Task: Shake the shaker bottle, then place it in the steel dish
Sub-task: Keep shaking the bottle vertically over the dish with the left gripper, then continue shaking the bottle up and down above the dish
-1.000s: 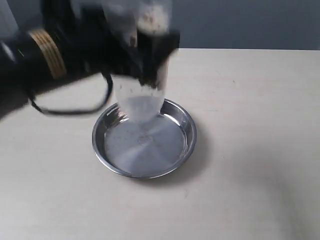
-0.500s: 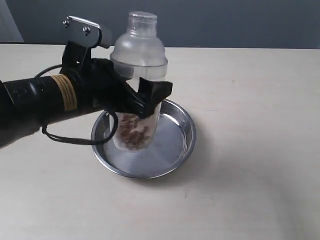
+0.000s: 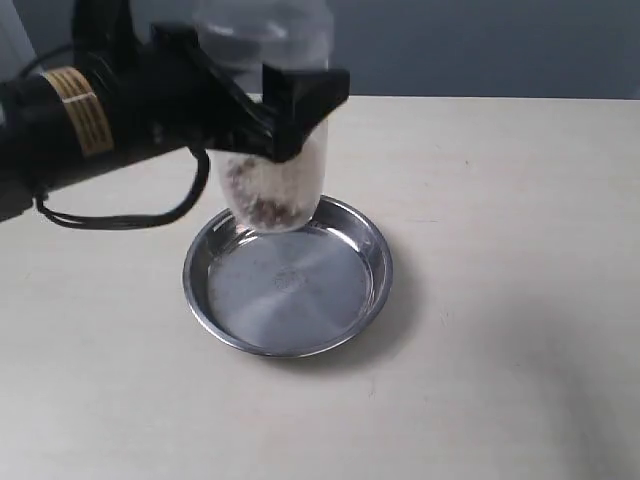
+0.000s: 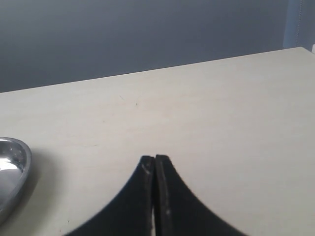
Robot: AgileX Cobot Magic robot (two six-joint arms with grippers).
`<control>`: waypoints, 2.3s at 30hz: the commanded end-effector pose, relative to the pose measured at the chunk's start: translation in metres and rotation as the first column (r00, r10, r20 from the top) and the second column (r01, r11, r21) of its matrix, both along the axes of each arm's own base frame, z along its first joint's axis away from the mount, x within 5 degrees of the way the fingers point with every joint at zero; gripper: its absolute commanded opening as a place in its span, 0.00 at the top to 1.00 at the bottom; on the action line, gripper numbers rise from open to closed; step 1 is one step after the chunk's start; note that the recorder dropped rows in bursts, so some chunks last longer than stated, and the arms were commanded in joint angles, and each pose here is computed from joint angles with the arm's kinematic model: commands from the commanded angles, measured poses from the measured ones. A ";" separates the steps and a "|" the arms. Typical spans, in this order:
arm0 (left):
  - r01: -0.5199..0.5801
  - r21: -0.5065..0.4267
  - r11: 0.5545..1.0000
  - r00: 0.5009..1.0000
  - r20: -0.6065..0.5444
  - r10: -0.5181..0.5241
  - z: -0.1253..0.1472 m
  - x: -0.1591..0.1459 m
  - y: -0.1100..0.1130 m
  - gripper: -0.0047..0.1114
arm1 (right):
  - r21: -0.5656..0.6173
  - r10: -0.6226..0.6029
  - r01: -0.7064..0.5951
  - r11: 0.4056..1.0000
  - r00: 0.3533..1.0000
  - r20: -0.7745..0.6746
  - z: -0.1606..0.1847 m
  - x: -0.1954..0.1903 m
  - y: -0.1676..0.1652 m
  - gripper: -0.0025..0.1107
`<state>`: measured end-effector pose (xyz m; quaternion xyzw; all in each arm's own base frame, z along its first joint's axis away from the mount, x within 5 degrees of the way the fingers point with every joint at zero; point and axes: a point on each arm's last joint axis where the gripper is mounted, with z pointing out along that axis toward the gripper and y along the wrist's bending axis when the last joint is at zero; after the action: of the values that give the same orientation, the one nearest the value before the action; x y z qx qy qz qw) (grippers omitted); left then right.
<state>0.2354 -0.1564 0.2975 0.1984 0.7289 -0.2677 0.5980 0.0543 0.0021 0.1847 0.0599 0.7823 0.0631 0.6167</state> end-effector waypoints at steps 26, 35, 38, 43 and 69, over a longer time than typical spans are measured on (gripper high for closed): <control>0.016 0.081 0.997 0.978 -0.209 0.001 -0.062 0.004 -0.011 0.96 | -0.007 -0.005 0.005 1.000 1.000 0.016 0.001 0.000 0.000 0.99; 0.003 0.093 0.996 0.966 -0.256 0.021 -0.080 0.002 -0.011 0.96 | -0.007 -0.005 0.005 1.000 1.000 0.016 0.001 0.000 0.000 0.99; -0.008 -0.002 1.000 0.973 -0.231 0.007 -0.070 0.000 -0.011 0.96 | -0.007 -0.005 0.005 1.000 1.000 0.016 0.001 0.000 0.000 0.99; 0.034 -0.043 0.998 0.994 0.106 -0.029 0.012 -0.012 -0.004 0.96 | -0.007 -0.005 0.005 1.000 1.000 0.016 0.001 0.000 0.000 0.99; -0.052 0.094 0.994 0.992 -0.105 0.062 -0.041 0.007 0.000 0.96 | -0.007 -0.005 0.005 1.000 1.000 0.016 0.001 0.000 0.000 0.99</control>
<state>0.2344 -0.1558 0.3076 0.1906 0.7114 -0.2524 0.6275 0.0543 0.0021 0.1847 0.0598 0.7823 0.0630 0.6167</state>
